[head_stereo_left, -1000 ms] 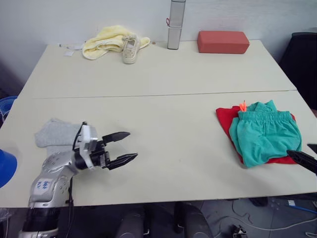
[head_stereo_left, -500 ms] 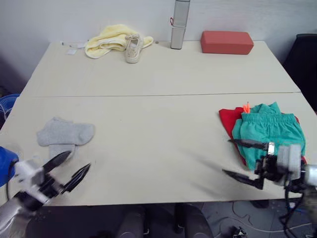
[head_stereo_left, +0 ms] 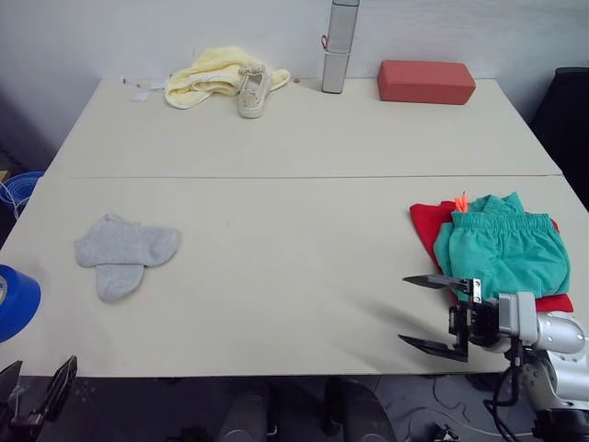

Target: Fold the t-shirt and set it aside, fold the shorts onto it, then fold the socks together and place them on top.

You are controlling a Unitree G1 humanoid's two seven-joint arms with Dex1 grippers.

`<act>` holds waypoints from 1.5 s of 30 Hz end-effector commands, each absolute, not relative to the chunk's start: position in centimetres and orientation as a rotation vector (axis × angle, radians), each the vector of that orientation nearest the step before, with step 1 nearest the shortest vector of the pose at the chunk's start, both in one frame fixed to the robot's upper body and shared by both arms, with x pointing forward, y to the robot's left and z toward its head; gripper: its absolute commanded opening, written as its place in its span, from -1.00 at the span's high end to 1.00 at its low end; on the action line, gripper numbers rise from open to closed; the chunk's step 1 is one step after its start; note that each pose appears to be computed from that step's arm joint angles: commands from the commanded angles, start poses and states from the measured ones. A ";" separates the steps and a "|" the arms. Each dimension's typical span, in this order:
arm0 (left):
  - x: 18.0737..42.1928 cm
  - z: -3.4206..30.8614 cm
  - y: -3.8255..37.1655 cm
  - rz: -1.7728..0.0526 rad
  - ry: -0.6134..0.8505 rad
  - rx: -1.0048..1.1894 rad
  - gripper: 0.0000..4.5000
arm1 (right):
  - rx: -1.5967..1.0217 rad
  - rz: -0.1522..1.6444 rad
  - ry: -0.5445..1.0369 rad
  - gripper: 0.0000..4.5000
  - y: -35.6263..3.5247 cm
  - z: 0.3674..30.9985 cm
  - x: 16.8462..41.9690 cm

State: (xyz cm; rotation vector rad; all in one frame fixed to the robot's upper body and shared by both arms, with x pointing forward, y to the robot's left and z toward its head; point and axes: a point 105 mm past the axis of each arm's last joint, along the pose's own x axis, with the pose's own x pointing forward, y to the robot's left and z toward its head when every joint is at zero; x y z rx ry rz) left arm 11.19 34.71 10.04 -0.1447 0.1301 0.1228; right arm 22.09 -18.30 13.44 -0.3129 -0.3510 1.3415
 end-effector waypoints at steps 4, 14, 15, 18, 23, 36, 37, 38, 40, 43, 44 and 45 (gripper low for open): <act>15.8 12.4 35.0 0.143 0.141 -0.554 -1.00 | -0.319 1.457 -0.518 -0.98 -14.7 17.0 21.4; 21.2 12.4 37.3 0.197 0.329 -0.796 -1.00 | -0.306 1.451 -0.592 -0.98 -12.4 19.1 21.3; 21.7 12.4 37.6 0.196 0.339 -0.809 -1.00 | -0.309 1.448 -0.590 -0.98 -12.4 19.1 21.4; 23.1 12.5 37.9 0.167 0.354 -0.858 -1.00 | -0.312 1.438 -0.590 -0.98 -12.4 19.1 21.5; 27.1 11.0 36.4 0.072 0.475 -0.923 -1.00 | -0.320 1.407 -0.603 -0.98 -12.5 19.6 22.0; 31.1 7.3 33.1 -0.004 0.612 -0.957 -0.19 | -0.321 1.339 -0.615 -1.00 -12.8 20.4 22.3; 31.1 7.0 32.9 -0.008 0.622 -0.957 -0.06 | -0.319 1.334 -0.619 -1.00 -12.7 20.5 22.2; 31.2 6.8 32.7 -0.012 0.624 -0.966 0.07 | -0.318 1.330 -0.621 -1.00 -12.7 20.6 22.2; 31.2 6.4 32.5 -0.018 0.629 -0.966 0.35 | -0.316 1.320 -0.625 -1.00 -12.7 20.7 22.2; 31.3 5.9 31.8 -0.038 0.638 -0.964 0.77 | -0.316 1.301 -0.626 -1.00 -12.7 20.8 22.2; 31.3 5.9 31.5 -0.051 0.642 -0.971 0.93 | -0.318 1.297 -0.625 -1.00 -12.8 20.8 22.2; 31.3 5.8 31.2 -0.062 0.647 -0.965 0.98 | -0.319 1.292 -0.623 -1.00 -12.8 20.8 22.2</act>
